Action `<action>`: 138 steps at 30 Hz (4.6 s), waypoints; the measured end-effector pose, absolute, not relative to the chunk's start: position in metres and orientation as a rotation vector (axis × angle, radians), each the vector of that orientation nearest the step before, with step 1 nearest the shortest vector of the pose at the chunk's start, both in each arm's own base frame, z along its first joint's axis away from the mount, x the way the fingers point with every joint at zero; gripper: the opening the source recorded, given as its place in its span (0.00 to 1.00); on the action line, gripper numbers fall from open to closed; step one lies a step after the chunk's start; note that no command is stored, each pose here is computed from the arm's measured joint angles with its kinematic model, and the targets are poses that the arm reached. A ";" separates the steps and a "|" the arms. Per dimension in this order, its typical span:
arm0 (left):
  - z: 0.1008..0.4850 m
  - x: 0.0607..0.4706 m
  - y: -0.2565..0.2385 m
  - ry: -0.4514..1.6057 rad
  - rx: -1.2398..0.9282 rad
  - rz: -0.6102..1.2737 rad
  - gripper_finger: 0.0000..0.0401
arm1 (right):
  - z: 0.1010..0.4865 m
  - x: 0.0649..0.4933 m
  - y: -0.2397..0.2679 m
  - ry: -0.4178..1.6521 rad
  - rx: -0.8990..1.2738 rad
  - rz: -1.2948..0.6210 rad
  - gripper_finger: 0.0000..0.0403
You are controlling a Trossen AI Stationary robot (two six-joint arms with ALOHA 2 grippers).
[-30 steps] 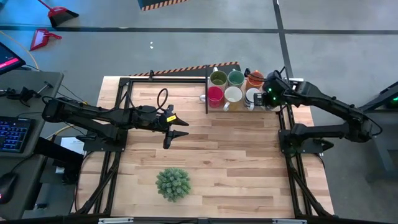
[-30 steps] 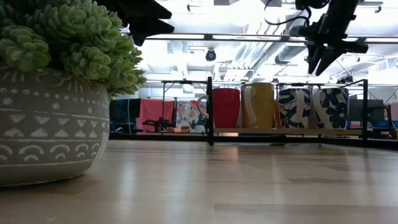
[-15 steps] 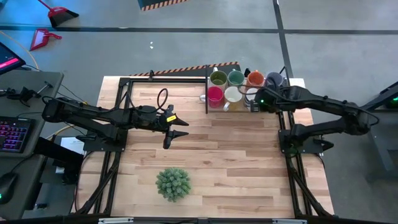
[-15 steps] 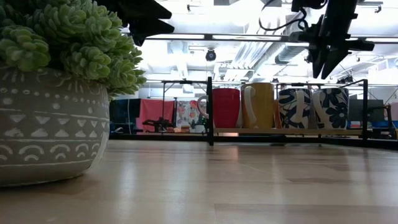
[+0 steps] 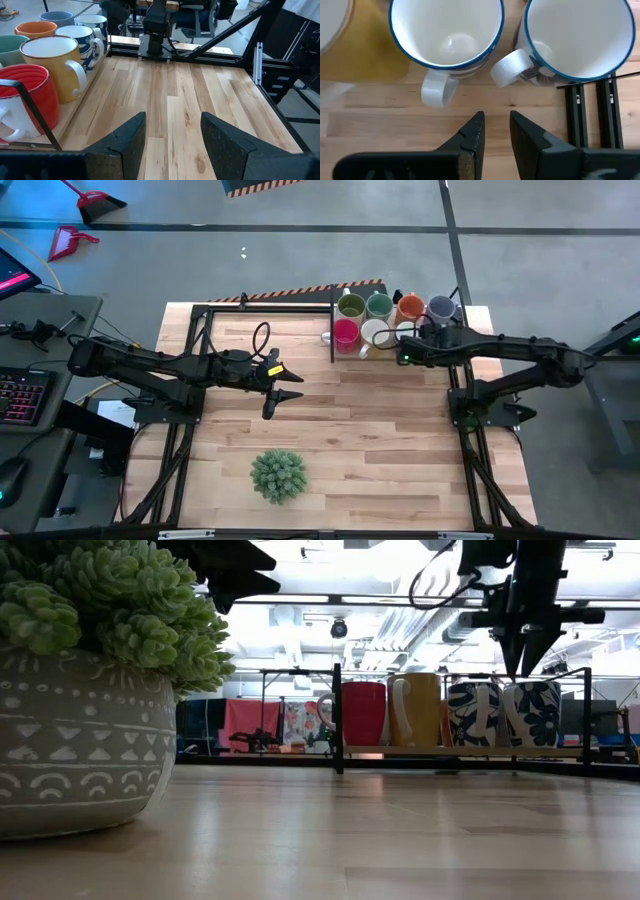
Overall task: Place coffee mugs
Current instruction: Return to Home Position
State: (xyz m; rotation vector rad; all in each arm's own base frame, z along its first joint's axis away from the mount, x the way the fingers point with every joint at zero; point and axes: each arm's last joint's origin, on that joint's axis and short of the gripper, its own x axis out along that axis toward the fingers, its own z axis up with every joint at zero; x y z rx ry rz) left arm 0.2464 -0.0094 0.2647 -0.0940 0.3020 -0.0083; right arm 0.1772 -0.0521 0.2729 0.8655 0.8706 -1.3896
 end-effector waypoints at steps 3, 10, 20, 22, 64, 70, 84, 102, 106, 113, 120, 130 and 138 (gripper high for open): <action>0.265 0.246 -0.009 0.302 -0.094 -0.009 0.45 | 0.268 0.183 -0.052 0.894 0.843 -1.404 0.16; 0.265 0.246 -0.009 0.302 -0.094 -0.009 0.45 | 0.267 0.182 -0.052 0.909 0.810 -1.421 0.16; 0.265 0.246 -0.009 0.302 -0.094 -0.009 0.45 | 0.267 0.181 -0.053 0.845 0.802 -1.473 0.16; 0.265 0.246 -0.009 0.302 -0.094 -0.009 0.45 | 0.267 0.181 -0.053 0.840 0.806 -1.476 0.16; 0.265 0.246 -0.010 0.303 -0.095 -0.019 0.45 | 0.245 0.199 -0.058 0.919 0.693 -1.536 0.13; 0.265 0.246 -0.010 0.303 -0.095 -0.020 0.45 | 0.245 0.201 -0.059 0.900 0.718 -1.529 0.07; 0.265 0.246 -0.010 0.303 -0.095 -0.021 0.45 | 0.243 0.204 -0.051 1.024 0.737 -1.409 0.06; 0.294 0.218 -0.004 0.187 -0.063 0.037 0.45 | 0.334 0.183 0.000 0.724 0.363 -0.629 0.06; 0.299 0.211 -0.001 0.174 -0.096 0.062 0.45 | 0.354 0.160 0.003 0.591 0.321 -0.490 0.06; 0.301 0.208 0.000 0.165 -0.096 0.069 0.45 | 0.342 0.129 0.007 0.360 0.311 -0.241 0.06; 0.301 0.208 0.000 0.158 -0.092 0.072 0.45 | 0.303 0.121 0.012 0.177 0.316 -0.014 0.06; 0.302 0.208 0.000 0.145 -0.123 0.074 0.45 | 0.248 0.122 0.017 0.074 0.176 0.185 0.06; 0.306 0.209 0.000 0.106 -0.126 0.071 0.45 | 0.225 0.112 0.016 0.041 0.126 0.197 0.06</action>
